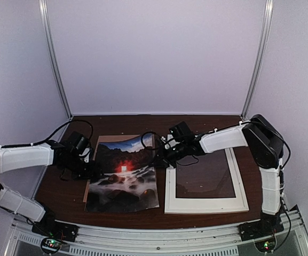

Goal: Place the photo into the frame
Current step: Pick up the photo from the backboard, then pass from the right arm to the left

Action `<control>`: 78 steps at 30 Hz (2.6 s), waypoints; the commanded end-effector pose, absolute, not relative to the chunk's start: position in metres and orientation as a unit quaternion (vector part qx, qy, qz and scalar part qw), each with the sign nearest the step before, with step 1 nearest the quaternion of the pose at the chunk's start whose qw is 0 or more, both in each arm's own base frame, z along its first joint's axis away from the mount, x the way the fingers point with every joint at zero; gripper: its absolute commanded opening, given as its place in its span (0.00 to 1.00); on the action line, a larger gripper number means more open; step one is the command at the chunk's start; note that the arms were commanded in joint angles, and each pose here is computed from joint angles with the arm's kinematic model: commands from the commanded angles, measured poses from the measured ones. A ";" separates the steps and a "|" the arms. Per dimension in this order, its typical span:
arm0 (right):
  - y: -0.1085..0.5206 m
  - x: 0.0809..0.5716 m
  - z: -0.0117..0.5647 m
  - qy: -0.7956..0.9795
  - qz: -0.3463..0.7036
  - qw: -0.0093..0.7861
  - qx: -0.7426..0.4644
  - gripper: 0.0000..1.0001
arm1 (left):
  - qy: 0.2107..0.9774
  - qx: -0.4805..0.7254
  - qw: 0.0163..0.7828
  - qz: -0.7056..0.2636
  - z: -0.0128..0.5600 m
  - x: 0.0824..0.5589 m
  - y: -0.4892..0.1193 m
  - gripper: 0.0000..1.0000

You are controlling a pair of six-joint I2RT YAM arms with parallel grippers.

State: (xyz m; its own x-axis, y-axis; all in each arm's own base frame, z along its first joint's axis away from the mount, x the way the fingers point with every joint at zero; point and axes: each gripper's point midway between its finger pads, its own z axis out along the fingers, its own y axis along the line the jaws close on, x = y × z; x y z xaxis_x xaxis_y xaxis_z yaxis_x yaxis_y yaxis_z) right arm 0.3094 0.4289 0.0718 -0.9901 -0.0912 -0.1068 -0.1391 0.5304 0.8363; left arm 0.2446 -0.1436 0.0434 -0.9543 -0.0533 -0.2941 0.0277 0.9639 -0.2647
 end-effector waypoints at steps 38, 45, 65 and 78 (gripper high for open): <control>0.417 0.348 0.156 0.852 0.499 0.149 0.048 0.00 | 0.894 0.278 0.343 -0.078 0.123 0.274 -0.378 0.87; 0.416 0.348 0.152 0.854 0.498 0.146 0.048 0.00 | 0.896 0.280 0.341 -0.057 0.116 0.278 -0.376 0.68; 0.416 0.350 0.147 0.854 0.497 0.142 0.052 0.04 | 0.896 0.277 0.344 -0.048 0.118 0.280 -0.374 0.53; 0.417 0.351 0.139 0.857 0.494 0.138 0.053 0.06 | 0.895 0.282 0.341 -0.052 0.120 0.278 -0.373 0.29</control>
State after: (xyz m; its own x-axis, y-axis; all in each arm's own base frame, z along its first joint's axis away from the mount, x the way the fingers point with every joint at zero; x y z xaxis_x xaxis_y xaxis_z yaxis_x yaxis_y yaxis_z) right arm 0.3492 0.4158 0.1406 -0.9572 0.2261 -0.1808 -0.0399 0.5155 0.8560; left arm 0.2752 -0.3646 0.1091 -0.6236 0.4767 -0.6196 0.5303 0.8403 0.1128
